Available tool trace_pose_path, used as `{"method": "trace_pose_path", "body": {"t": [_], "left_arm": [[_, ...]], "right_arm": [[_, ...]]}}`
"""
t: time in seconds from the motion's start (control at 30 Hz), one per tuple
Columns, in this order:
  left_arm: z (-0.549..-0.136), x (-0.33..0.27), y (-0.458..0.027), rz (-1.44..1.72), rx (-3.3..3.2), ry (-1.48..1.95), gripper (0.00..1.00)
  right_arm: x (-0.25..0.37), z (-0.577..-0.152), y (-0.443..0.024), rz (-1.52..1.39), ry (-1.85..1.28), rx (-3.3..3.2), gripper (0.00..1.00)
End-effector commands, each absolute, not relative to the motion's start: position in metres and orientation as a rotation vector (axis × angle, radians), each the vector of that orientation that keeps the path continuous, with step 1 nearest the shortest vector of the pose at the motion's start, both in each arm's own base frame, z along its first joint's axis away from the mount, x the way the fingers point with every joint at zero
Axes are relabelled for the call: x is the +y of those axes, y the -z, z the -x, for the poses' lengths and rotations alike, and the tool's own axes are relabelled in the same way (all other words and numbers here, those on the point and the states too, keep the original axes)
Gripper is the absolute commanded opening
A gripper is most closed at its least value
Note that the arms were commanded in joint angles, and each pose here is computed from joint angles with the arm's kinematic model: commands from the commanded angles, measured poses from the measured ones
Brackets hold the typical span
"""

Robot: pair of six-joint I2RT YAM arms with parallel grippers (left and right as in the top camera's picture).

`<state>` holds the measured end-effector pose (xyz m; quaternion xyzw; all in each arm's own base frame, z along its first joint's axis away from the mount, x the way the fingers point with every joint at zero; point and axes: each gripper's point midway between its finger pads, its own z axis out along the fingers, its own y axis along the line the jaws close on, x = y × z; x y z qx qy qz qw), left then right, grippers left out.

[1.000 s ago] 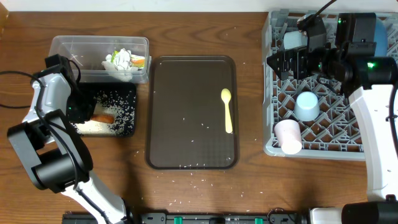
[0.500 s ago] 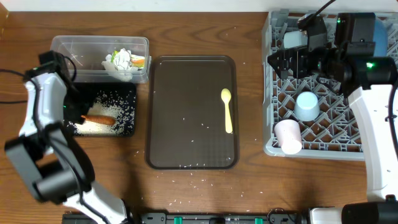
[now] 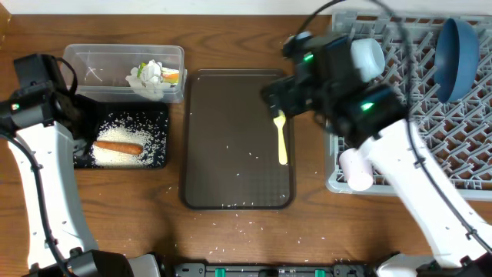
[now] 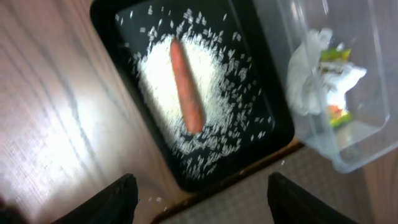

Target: Sort waste into correct bins and load items into the dishwasher rack

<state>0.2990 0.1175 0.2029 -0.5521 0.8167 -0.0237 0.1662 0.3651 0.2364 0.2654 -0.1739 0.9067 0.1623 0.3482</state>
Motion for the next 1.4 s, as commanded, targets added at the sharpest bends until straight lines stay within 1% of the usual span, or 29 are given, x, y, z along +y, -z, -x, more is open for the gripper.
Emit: {"method": "trace_pose_path", "body": {"t": [0.0,0.1,0.27,0.4,0.5,0.6,0.67,0.7,0.77,0.87,1.1,1.17,1.23,1.37], "left_arm": [[-0.295,0.109,-0.206,1.550,2.358,0.061,0.68],[-0.293,0.099,-0.204,1.529,2.401,0.058,0.68],[-0.295,0.081,-0.208,1.449,2.439,0.073,0.68],[-0.295,0.067,-0.219,1.375,2.435,0.100,0.68],[-0.293,0.060,-0.230,1.332,2.419,0.121,0.68],[-0.289,0.053,-0.241,1.291,2.399,0.143,0.69],[-0.287,0.051,-0.244,1.276,2.391,0.145,0.74],[-0.287,0.051,-0.246,1.273,2.388,0.147,0.81],[-0.287,0.051,-0.246,1.274,2.387,0.143,0.86],[-0.286,0.051,-0.243,1.278,2.398,0.139,0.88],[-0.287,0.051,-0.241,1.281,2.404,0.136,0.91],[-0.287,0.051,-0.241,1.281,2.404,0.136,0.91],[-0.287,0.051,-0.241,1.281,2.404,0.136,0.96],[-0.287,0.051,-0.241,1.281,2.404,0.136,0.96]], "right_arm": [[0.251,-0.367,-0.249,0.378,-0.313,2.370,0.99],[0.271,-0.363,-0.232,0.422,-0.325,2.396,0.99],[0.280,-0.362,-0.207,0.460,-0.324,2.454,0.99],[0.298,-0.353,-0.209,0.562,-0.446,2.447,0.99],[0.299,-0.354,-0.210,0.532,-0.461,2.446,0.99],[0.298,-0.367,-0.209,0.500,-0.411,2.415,0.95],[0.296,-0.377,-0.203,0.464,-0.370,2.406,0.93],[0.297,-0.381,-0.199,0.458,-0.359,2.404,0.92],[0.301,-0.388,-0.187,0.433,-0.350,2.416,0.91],[0.302,-0.395,-0.163,0.377,-0.317,2.460,0.89],[0.274,-0.412,-0.109,0.218,-0.085,2.542,0.86],[0.267,-0.411,-0.096,0.202,-0.055,2.581,0.85],[0.258,-0.408,-0.081,0.179,-0.027,2.634,0.84],[0.248,-0.402,-0.058,0.170,-0.060,2.740,0.80]]}}
